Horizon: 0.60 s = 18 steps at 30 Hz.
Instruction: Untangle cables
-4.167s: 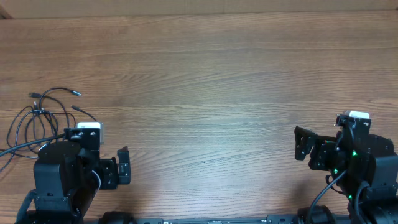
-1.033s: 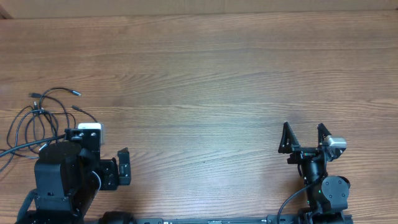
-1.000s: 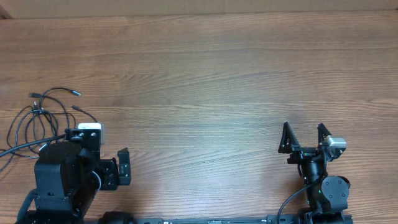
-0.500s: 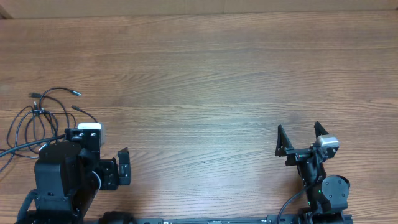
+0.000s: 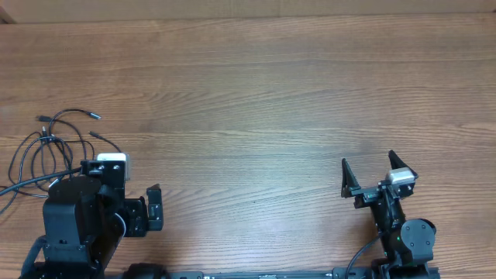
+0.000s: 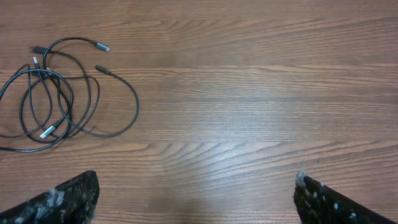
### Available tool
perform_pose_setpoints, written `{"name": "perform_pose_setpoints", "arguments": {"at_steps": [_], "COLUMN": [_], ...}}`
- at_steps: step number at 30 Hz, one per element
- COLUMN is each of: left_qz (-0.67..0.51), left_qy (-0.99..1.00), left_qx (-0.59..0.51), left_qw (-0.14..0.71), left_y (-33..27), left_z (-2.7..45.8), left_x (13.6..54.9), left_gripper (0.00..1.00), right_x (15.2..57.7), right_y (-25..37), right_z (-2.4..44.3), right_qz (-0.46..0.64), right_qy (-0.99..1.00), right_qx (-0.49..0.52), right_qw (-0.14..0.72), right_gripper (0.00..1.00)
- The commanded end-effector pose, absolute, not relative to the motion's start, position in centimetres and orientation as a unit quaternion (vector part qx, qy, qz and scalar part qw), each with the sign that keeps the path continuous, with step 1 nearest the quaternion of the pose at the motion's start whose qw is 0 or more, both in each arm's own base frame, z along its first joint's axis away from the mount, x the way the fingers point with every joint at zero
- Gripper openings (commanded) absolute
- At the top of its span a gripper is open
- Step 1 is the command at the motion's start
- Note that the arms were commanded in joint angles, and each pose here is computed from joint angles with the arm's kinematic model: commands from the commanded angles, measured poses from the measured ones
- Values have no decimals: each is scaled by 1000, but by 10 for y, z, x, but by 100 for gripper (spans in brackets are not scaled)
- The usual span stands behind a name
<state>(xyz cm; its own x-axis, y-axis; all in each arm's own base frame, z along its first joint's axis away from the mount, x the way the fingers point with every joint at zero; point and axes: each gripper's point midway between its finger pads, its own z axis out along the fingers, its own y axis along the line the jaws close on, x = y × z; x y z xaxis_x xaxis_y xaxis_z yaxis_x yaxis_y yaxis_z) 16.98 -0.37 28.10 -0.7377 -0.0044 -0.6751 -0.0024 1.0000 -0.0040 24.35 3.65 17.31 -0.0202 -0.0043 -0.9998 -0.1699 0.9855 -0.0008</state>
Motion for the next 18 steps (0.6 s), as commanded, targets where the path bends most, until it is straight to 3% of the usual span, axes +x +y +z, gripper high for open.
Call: {"name": "perform_pose_setpoints", "arguments": {"at_steps": [1, 18], "left_qz": [7, 7], "left_qy": [932, 932], "left_qx": [2, 2], "left_qw": [362, 362], "left_y": [-2, -2], "left_z": [280, 280], "left_x": [170, 170], "left_gripper": [100, 100], "right_x": [244, 245], "right_y": [32, 24], "right_z": [170, 170], "right_qz": [46, 33], "right_qy": [712, 714], "right_qx": [-59, -45], "right_qw": [698, 698], "right_gripper": [100, 100]}}
